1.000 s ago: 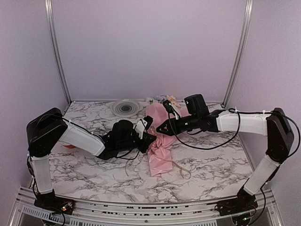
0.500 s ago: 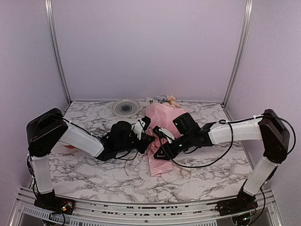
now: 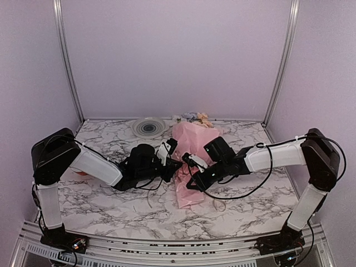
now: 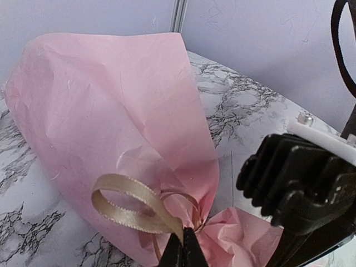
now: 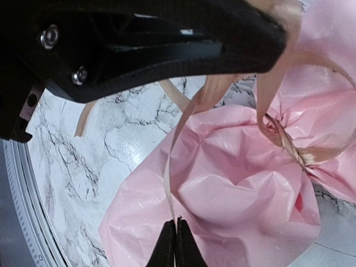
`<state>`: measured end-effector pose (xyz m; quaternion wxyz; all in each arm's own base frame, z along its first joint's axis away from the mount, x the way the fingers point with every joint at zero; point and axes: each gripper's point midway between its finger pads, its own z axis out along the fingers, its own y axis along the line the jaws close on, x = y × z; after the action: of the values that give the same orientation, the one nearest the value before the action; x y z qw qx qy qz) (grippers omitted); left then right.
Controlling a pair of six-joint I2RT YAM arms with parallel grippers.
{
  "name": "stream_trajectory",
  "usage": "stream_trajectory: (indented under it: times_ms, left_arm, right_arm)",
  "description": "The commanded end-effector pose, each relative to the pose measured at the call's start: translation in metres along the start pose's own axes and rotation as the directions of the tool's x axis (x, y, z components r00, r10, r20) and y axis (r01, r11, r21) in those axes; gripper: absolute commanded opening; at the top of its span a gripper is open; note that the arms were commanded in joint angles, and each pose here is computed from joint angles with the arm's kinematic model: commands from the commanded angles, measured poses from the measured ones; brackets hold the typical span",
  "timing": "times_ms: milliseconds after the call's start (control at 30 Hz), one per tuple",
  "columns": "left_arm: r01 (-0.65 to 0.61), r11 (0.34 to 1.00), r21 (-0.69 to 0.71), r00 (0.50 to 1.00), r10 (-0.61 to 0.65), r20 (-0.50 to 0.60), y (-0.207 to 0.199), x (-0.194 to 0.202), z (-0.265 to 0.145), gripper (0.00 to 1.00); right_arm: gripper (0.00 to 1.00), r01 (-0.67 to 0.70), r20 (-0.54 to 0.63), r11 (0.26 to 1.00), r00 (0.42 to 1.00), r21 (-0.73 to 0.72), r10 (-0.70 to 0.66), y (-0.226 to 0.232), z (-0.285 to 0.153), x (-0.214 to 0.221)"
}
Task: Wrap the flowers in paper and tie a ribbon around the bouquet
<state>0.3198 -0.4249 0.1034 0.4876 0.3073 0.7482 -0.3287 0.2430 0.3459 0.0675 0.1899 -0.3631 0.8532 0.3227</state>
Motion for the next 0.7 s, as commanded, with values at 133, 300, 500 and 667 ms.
stream_trajectory:
  times_ms: [133,300,500,667]
  left_arm:
    - [0.009,1.000,0.010,1.000,-0.009,0.021,0.002,-0.001,-0.001,0.00]
    - [0.009,1.000,0.012,1.000,-0.009,0.024,0.002,-0.001,-0.002,0.00]
    - [0.009,1.000,0.014,1.000,-0.009,0.027,0.001,-0.001,-0.003,0.00]
    - [0.008,1.000,0.016,1.000,-0.009,0.028,0.001,-0.001,-0.004,0.00]
  right_arm:
    - [0.00,-0.034,0.028,0.999,0.999,0.026,0.034,-0.003,-0.007,-0.014]
    - [0.00,-0.213,0.151,0.977,0.967,0.028,0.207,-0.033,-0.029,-0.045]
    - [0.00,-0.251,0.166,0.968,0.956,0.021,0.244,-0.041,-0.019,-0.060]
    - [0.00,-0.260,0.182,0.965,0.950,0.004,0.255,-0.041,-0.015,-0.072]
